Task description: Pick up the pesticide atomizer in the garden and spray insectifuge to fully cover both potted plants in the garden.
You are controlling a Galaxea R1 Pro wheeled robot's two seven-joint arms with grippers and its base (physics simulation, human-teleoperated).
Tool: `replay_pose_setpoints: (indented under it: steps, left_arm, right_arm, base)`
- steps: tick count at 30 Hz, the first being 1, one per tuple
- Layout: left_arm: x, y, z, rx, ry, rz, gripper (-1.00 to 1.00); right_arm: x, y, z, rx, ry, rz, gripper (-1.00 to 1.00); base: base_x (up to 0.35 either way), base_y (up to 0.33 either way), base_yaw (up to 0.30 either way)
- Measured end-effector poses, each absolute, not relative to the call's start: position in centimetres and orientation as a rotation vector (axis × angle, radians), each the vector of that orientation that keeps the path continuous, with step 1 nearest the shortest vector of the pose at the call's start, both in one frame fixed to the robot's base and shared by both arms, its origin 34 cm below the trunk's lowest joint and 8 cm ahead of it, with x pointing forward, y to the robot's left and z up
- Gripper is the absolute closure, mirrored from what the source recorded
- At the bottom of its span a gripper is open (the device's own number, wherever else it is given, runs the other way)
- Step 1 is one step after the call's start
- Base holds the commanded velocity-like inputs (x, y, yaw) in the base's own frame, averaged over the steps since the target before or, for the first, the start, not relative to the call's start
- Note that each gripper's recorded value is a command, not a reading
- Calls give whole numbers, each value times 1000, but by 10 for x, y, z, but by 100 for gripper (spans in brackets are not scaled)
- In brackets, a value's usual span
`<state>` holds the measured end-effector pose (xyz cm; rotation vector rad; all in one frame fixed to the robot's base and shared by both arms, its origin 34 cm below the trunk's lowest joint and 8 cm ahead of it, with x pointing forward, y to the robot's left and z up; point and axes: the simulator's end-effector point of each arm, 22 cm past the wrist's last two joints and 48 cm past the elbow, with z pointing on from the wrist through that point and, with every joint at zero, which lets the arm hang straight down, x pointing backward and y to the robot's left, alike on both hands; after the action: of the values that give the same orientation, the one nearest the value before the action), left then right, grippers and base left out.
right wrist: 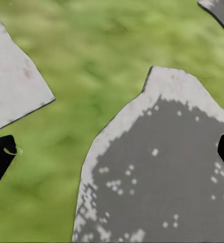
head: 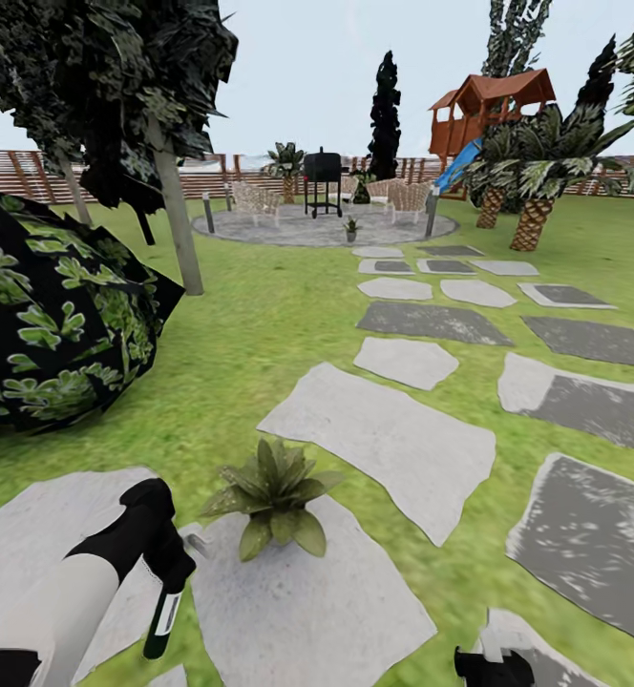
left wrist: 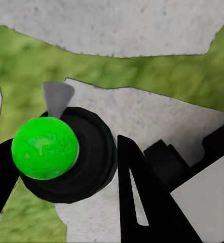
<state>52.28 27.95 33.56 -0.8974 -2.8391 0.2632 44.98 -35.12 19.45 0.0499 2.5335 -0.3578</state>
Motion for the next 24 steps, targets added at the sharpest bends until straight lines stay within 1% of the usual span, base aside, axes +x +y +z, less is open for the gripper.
replay_pose_setpoints:
  steps: [6, 9, 12, 14, 24]
  left_arm:
    - [520, 278, 334, -893, -2832, 272, 100]
    - [518, 276, 335, -888, -2823, 290, 100]
    - [513, 269, 337, -886, -2803, 338, 100]
    - [505, 259, 344, -883, -2761, 425, 100]
    - [497, 265, 339, -890, -2717, 392, 100]
  right_arm:
    - [450, -352, 195, 48, 2534, -361, -100]
    - [450, -352, 194, 50, 2535, -360, -100]
    - [450, -351, 194, 52, 2535, -360, -100]
    - [449, -351, 194, 53, 2537, -360, -100]
    - [446, -348, 189, 52, 2548, -357, -100]
  base:
    - [335, 0, 0]
    - [211, 0, 0]
    - [55, 0, 5]
    - [8, 0, 92]
    - [1, 0, 159]
